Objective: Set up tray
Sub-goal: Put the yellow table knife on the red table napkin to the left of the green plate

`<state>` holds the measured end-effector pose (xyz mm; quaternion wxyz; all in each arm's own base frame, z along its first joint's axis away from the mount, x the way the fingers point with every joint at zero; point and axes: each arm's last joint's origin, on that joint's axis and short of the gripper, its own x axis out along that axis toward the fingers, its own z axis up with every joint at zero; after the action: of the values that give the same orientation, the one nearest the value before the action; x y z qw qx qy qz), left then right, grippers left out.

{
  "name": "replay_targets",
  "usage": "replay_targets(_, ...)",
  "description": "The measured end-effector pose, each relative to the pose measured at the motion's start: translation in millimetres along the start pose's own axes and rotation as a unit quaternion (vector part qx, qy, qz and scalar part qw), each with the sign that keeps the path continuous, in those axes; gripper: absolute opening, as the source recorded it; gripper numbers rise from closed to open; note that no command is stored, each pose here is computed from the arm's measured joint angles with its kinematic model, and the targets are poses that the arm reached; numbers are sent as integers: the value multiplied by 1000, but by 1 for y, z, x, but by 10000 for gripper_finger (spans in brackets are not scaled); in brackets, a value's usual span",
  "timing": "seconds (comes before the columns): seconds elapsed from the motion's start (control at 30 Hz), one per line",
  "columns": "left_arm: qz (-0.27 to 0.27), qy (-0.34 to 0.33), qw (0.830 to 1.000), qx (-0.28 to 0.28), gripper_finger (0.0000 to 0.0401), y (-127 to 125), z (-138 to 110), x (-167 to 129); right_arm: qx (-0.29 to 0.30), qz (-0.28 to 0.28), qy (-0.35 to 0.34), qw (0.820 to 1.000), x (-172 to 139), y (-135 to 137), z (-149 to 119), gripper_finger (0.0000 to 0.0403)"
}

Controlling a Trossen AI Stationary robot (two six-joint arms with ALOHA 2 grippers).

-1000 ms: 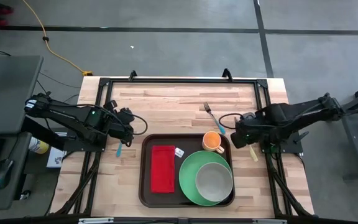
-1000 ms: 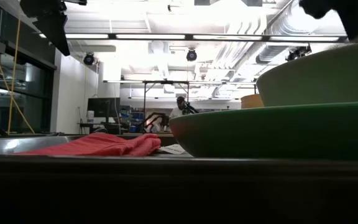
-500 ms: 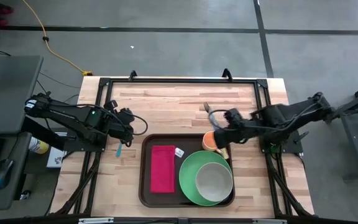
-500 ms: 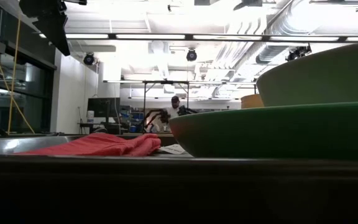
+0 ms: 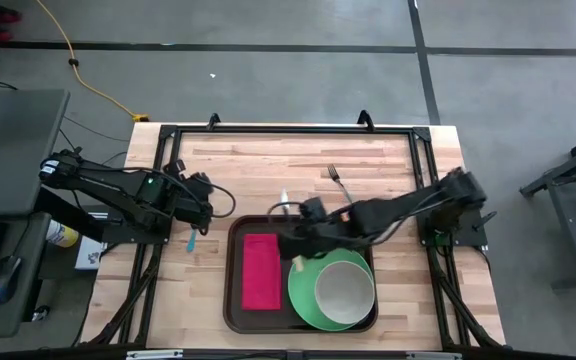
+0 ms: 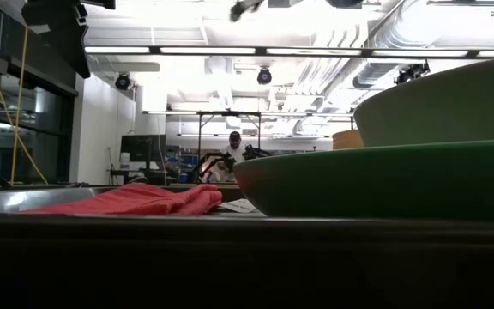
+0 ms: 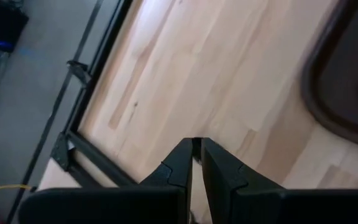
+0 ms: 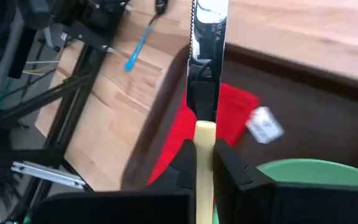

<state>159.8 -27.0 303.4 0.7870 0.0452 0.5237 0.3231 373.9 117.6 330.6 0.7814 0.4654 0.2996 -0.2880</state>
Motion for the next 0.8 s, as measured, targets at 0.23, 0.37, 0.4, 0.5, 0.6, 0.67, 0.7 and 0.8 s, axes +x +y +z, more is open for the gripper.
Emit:
replay_targets(0.23, 8, -23, 1000, -12, 67, 11, -5, -6, 38, 25, 8, 999, 64, 10, -14, 3)
replay_targets(0.37, 11, -44, 999, -25, 67, 19, -9, -11, 54, 25, 30, 998, 91, 9, -23, 3)
replay_targets(0.4, 10, -48, 998, -28, 67, 21, -10, -12, 59, 25, 37, 997, 95, 8, -25, 3)
replay_targets(0.5, 11, -57, 998, -34, 67, 24, -11, -14, 70, 14, 52, 996, 107, 5, -31, 3)
replay_targets(0.6, 11, -63, 997, -38, 67, 25, -11, -14, 79, 13, 64, 995, 114, 4, -34, 3)
replay_targets(0.67, 10, -65, 997, -43, 67, 25, -10, -14, 90, 19, 63, 994, 114, 6, -35, 3)
replay_targets(0.7, 9, -65, 997, -48, 67, 25, -10, -14, 92, 19, 62, 994, 114, 6, -37, 3)
replay_targets(0.8, 9, -65, 996, -57, 67, 25, -10, -14, 99, 17, 57, 993, 111, 6, -43, 3)
